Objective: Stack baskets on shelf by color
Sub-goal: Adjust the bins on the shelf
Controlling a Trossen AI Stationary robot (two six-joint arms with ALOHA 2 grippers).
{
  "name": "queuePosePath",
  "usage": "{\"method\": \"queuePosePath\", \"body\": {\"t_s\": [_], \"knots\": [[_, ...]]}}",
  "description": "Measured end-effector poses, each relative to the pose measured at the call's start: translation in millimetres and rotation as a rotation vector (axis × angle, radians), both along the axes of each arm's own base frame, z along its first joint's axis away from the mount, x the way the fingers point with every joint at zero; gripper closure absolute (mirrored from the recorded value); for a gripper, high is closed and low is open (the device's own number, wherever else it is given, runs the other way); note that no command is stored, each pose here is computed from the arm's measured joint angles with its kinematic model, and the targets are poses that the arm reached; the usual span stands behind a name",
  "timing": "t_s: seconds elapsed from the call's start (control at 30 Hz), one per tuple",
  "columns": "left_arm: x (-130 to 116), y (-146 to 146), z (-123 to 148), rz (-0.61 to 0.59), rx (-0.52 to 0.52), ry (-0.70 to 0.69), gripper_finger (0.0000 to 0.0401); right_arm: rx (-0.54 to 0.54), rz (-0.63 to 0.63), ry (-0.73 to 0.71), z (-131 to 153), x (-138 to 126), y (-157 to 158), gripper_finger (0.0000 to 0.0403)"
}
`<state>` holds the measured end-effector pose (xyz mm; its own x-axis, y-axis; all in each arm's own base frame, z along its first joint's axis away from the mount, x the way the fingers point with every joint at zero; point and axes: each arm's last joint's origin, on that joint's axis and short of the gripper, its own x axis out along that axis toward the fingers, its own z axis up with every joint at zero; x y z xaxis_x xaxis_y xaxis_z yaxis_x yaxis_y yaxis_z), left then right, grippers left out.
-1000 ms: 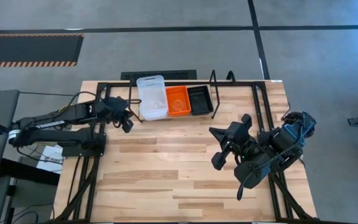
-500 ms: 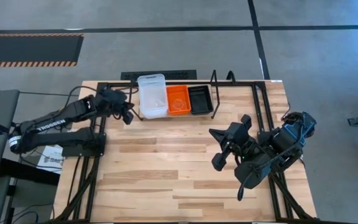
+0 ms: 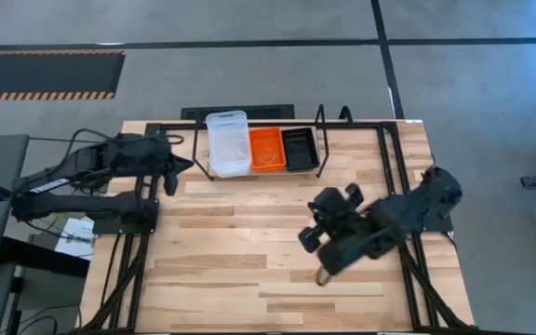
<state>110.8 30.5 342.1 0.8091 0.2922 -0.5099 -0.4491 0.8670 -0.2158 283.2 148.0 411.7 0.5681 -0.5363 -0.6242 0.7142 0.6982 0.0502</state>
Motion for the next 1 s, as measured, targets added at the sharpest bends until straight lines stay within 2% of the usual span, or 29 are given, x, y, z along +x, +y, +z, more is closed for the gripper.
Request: {"method": "queuePosePath", "body": {"t_s": [0.13, 0.3, 0.5, 0.73, 1.0], "knots": [[-10.9, -9.9, -0.4, 0.008, -0.017, 0.001, 0.0401, 0.107, -0.08, 0.154, -48.2, 19.2, -15.1, 0.0402], [-16.3, -16.0, -6.6, 0.031, -0.038, 0.066, 0.0401, 0.17, -0.115, 0.228, -94.5, 45.2, -44.9, 0.0402], [-14.2, -21.3, -8.4, -0.005, -0.047, 0.085, 0.0401, 0.202, -0.061, 0.269, -120.2, 65.2, -82.1, 0.0402], [-14.3, -22.6, -8.3, -0.013, -0.042, 0.084, 0.0401, 0.295, 0.036, 0.259, -154.0, 81.0, -121.9, 0.0403], [-14.6, -22.1, -8.2, -0.004, -0.022, 0.087, 0.0401, 0.346, 0.038, 0.289, -177.5, 78.1, -149.6, 0.0403]]}}
